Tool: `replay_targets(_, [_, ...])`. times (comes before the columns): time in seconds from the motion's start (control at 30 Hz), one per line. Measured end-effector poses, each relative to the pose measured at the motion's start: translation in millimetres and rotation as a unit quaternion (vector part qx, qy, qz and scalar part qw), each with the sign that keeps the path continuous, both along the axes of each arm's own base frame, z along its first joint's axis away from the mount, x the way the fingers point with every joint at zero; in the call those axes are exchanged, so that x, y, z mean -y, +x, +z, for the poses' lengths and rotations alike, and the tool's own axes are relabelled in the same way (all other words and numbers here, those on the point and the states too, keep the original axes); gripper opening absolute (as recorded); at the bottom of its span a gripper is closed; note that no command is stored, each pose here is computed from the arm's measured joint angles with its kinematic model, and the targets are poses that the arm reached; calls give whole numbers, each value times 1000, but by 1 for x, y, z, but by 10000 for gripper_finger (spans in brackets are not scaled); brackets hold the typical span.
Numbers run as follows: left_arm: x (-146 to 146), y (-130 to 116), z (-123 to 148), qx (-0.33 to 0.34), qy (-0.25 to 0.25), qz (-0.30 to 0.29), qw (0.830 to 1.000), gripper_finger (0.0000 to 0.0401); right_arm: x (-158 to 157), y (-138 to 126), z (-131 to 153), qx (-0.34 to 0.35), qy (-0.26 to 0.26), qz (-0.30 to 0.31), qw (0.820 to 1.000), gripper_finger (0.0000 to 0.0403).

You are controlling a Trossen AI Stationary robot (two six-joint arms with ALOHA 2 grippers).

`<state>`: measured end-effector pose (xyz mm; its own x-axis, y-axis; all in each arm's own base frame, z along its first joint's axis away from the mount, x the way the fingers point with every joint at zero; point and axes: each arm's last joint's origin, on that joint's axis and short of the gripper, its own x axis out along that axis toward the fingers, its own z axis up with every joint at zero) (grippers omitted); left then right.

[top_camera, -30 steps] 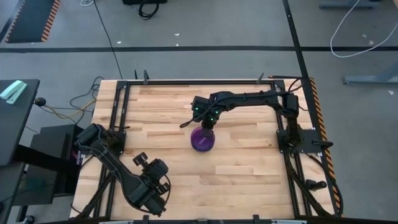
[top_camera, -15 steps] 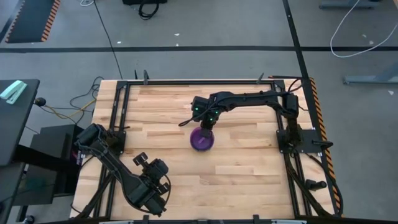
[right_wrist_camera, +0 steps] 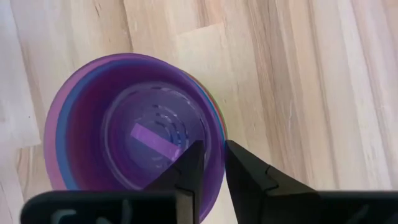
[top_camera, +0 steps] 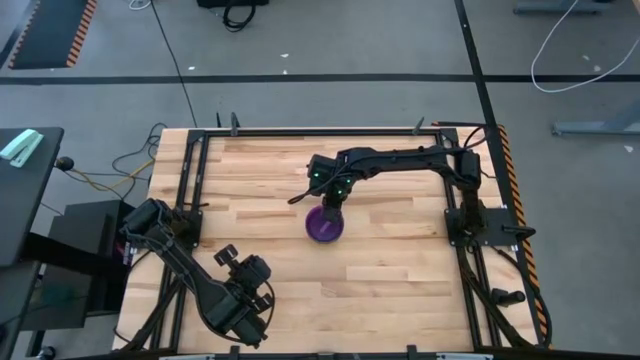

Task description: Nest bowls inside each other

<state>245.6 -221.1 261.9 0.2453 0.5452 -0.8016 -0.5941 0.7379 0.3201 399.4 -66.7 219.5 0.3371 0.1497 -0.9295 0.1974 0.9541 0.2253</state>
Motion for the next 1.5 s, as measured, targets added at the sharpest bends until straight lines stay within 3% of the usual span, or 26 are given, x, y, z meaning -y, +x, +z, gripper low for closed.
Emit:
replay_targets(0.27, [-3, 3, 1, 0, 27, -27, 999, 11, -12, 5, 28, 11, -15, 50, 999, 70])
replay_targets(0.47, [-22, 17, 6, 2, 60, -35, 998, 20, -35, -2, 79, 52, -68, 86, 993, 61])
replay_targets(0.67, [-49, 28, 19, 21, 107, -37, 993, 15, -63, -43, 146, 151, -102, 103, 978, 46])
replay_targets(0.9, [-71, 15, 60, 129, 162, -32, 978, 9, -92, -116, 207, 278, -124, 95, 948, 31])
replay_targets(1.1, [-92, -19, 79, 218, 201, -22, 955, 22, -107, -173, 212, 335, -132, 74, 930, 20])
replay_targets(1.3, [-118, -54, 70, 266, 192, 15, 944, 6, -109, -215, 194, 381, -118, 47, 916, 9])
replay_targets(1.5, [-133, -74, 58, 286, 199, 23, 937, 25, -108, -244, 169, 411, -99, 40, 906, 8])
